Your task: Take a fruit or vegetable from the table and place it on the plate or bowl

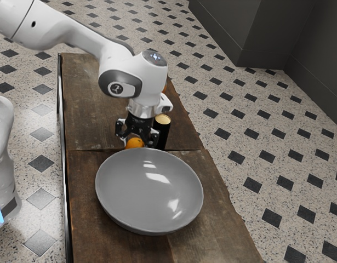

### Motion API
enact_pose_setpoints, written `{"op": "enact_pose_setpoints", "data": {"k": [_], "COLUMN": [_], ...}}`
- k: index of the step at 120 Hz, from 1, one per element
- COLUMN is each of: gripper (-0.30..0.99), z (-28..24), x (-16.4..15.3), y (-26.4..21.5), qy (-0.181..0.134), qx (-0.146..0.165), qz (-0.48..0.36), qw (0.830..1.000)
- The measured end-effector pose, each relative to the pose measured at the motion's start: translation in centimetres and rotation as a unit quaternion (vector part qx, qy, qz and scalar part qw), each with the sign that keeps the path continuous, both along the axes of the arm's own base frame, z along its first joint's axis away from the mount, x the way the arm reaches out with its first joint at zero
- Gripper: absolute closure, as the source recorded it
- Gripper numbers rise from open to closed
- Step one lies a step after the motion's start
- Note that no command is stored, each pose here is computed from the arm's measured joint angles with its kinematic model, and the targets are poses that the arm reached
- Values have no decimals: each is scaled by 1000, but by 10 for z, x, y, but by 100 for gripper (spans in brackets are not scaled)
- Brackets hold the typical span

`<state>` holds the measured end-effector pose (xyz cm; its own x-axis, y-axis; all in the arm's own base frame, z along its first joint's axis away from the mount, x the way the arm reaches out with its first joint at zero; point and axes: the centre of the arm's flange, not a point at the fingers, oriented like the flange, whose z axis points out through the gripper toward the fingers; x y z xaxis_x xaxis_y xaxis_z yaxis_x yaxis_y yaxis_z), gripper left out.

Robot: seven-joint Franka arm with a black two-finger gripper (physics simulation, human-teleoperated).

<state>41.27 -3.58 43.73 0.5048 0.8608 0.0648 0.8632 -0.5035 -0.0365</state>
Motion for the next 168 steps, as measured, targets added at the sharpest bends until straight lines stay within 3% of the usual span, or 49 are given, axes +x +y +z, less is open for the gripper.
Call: {"op": "enact_pose_setpoints", "data": {"k": [81,104,130,154,168], "gripper": [57,56,56,56,28], "z": [63,86,124,110,98], "x": [12,8,-3,-18,-12], "y": [-6,-31,-103,-188,-205], "qy": [-22,-28,-53,-37,-40], "qx": [5,14,10,-1,-21], "qz": [-10,-33,-96,-166,-173], "qw": [1000,999,994,985,984]}}
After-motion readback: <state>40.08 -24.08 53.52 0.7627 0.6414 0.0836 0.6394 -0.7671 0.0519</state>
